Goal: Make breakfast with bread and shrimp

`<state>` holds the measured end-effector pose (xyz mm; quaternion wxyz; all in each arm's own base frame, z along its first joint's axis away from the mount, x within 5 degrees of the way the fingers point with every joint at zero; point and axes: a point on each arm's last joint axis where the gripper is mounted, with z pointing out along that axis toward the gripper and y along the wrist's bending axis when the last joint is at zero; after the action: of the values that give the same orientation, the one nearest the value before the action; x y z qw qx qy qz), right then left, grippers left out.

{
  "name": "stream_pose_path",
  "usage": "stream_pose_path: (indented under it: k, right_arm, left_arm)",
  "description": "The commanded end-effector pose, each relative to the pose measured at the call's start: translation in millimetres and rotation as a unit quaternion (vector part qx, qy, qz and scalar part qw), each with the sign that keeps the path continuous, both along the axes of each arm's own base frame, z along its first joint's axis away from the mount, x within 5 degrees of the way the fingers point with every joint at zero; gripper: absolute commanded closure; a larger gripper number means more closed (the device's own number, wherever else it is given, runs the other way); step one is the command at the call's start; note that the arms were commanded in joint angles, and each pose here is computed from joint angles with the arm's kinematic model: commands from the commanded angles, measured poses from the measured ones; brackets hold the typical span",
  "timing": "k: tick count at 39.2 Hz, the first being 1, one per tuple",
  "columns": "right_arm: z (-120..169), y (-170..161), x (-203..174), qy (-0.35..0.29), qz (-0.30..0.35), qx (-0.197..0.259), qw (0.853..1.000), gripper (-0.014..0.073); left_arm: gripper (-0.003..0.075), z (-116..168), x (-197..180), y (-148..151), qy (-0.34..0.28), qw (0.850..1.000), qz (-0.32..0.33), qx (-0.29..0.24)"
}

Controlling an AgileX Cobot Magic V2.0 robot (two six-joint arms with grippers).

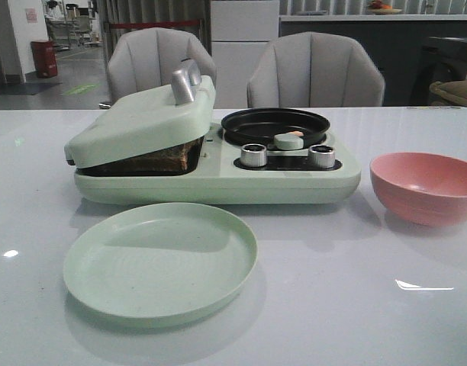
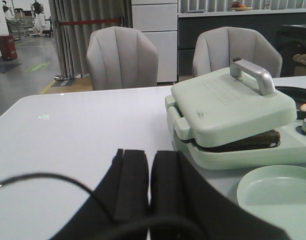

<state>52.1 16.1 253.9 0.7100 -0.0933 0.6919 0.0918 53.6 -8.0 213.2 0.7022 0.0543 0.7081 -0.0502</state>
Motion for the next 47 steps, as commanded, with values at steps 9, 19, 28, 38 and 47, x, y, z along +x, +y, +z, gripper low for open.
stream_pose_path:
  k: [9,19,28,38,47]
  right_arm:
    - [16,-2,0,-0.046,-0.011,0.009,0.999,0.0449]
    - [16,-2,0,-0.046,-0.011,0.009,0.999,0.0449]
    - [16,-2,0,-0.046,-0.011,0.009,0.999,0.0449]
    - [16,-2,0,-0.046,-0.011,0.009,0.999,0.0449]
    - [16,-2,0,-0.046,-0.011,0.009,0.999,0.0449]
  left_arm:
    - [0.0606,-7,1,1,-0.049,0.999,0.007,-0.002]
    - [0.0606,-8,1,1,-0.042,0.999,0.008,-0.001]
    - [0.0606,-8,2,1,-0.041,0.999,0.008,0.000]
    - [0.0606,-8,2,1,-0.041,0.999,0.008,0.000]
    - [0.0606,-8,2,1,-0.041,0.999,0.008,0.000]
